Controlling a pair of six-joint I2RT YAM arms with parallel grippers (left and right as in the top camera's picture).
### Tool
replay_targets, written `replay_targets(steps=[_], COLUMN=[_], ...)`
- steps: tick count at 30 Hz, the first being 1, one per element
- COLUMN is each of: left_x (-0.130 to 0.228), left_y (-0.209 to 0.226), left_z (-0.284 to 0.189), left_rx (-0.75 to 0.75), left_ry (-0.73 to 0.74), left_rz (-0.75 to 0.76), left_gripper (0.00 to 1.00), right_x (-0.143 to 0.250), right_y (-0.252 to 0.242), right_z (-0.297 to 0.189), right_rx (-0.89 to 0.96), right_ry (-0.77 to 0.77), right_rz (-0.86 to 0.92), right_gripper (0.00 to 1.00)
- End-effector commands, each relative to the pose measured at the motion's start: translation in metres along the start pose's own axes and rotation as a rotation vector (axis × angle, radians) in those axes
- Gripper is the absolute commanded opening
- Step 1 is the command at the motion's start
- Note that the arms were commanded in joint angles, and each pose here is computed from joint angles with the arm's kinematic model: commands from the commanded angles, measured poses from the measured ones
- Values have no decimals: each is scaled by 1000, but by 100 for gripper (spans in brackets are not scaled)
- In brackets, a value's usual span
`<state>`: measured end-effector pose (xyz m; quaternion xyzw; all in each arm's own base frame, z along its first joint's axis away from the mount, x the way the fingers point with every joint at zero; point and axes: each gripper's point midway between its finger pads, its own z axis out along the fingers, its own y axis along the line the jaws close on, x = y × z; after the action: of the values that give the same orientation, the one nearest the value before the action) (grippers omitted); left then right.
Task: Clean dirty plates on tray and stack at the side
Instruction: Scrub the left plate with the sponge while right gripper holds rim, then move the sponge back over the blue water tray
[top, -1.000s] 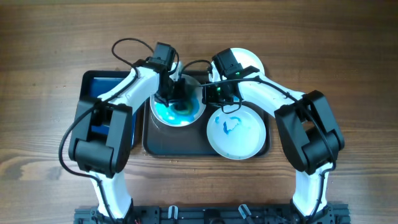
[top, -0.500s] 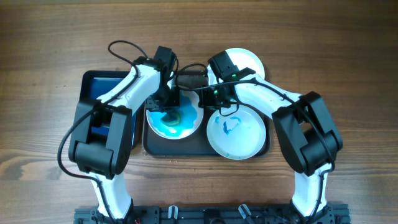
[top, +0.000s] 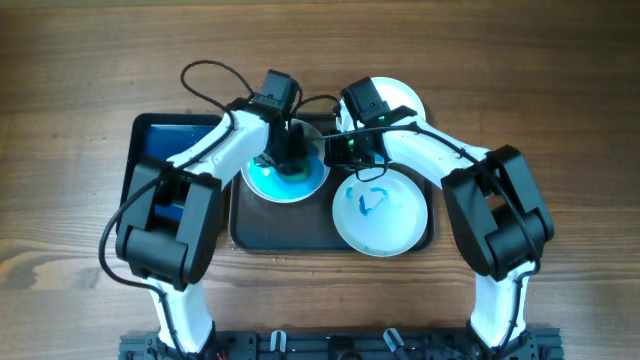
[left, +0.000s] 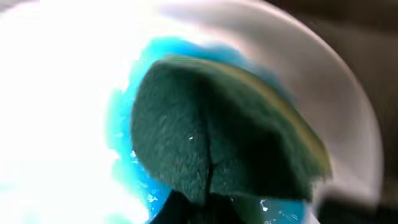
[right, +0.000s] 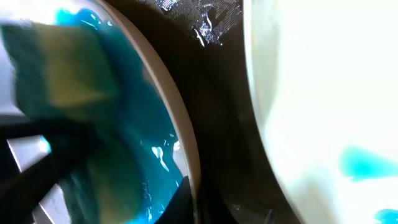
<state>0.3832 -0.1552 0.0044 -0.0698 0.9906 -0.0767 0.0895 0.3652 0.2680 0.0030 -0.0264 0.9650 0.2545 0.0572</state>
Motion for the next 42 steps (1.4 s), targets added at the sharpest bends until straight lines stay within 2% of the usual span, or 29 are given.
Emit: replay_targets(steps=[1, 7, 14, 19, 22, 28, 29, 30, 32, 35, 38, 39, 41, 42], left_x=[-23, -3, -1, -9, -16, -19, -17, -16, -13, -13, -16, -17, -17, -17], left_y=[94, 105, 103, 73, 70, 102, 119, 126, 143, 172, 189, 194, 199, 199], left_z=[-6, -10, -23, -56, -82, -130, -141, -145, -148, -152, -155, -156, -157, -157], left_rx=[-454, -515, -517, -332, -255, -242, -254, -260, -272, -289, -295, -297, -300, -300], left_ry=[-175, -92, -62, -41, -71, -113, -111, -108, -88, -81, -94, -97, -98, -98], left_rz=[-164, -144, -138, -103, -118, -166, -171, -180, -201, -282, -331, -346, -361, -362], left_gripper=[4, 4, 4, 4, 4, 4, 4, 4, 4, 4, 4, 4, 4, 4], right_x=[9, 9, 9, 9, 9, 9, 9, 9, 9, 12, 16, 17, 18, 17], right_y=[-2, -2, -2, -2, -3, -3, -3, -3, -3, 3, 7, 8, 10, 10], right_z=[8, 8, 8, 8, 8, 8, 8, 8, 8, 11, 16, 17, 17, 17], right_rx=[6, 6, 6, 7, 11, 10, 10, 10, 8, 6, 34, 43, 44, 46], right_ry=[41, 41, 41, 41, 40, 40, 40, 40, 40, 45, 38, 35, 34, 33], right_rz=[5, 5, 5, 4, 4, 4, 1, -1, -7, -35, -63, -70, -73, -54], right_gripper=[4, 4, 4, 4, 4, 4, 4, 5, 18, 26, 25, 21, 4, 4])
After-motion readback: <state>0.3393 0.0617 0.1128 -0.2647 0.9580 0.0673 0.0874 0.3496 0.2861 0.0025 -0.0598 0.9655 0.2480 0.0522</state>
